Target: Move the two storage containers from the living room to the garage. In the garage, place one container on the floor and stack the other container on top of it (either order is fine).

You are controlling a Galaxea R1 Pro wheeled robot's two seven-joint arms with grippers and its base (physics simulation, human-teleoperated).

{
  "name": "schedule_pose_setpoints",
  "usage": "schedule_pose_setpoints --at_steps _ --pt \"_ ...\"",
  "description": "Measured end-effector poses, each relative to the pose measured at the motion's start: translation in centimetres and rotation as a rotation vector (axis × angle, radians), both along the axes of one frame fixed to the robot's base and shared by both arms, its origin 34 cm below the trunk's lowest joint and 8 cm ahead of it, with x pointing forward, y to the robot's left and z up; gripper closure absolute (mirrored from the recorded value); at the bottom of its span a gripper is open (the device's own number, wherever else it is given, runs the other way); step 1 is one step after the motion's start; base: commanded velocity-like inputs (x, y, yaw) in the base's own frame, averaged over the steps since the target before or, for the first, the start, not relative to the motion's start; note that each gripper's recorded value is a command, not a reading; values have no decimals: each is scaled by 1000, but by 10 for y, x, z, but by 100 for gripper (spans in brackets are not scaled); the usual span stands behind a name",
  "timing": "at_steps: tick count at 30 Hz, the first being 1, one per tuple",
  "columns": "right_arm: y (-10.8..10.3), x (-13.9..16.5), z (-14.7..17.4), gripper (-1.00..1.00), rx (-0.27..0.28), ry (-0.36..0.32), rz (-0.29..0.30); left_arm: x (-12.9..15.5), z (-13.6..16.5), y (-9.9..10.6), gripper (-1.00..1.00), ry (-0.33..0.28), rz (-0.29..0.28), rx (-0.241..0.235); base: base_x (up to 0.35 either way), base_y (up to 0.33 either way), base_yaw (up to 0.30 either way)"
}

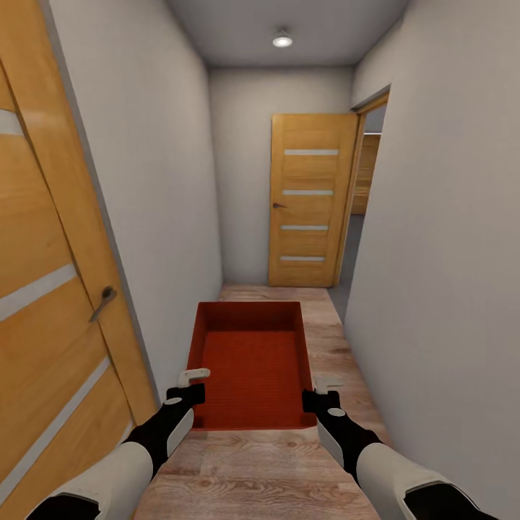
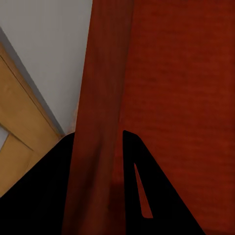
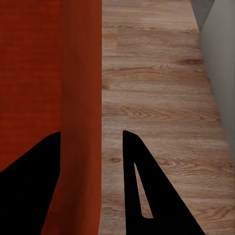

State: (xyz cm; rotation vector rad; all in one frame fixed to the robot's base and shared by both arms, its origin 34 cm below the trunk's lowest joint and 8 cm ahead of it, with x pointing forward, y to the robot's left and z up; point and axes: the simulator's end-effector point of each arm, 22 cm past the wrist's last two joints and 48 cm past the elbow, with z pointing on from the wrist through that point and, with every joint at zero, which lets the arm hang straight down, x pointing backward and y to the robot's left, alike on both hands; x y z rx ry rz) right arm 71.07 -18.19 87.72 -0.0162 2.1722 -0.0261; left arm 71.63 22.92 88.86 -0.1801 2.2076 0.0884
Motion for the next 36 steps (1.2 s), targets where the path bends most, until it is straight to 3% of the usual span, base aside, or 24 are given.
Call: schedule_pose_setpoints --at_steps 36 --pt "0 0 0 100 -1 -1 0 -1 0 0 100 -1 1 -1 301 0 -27"
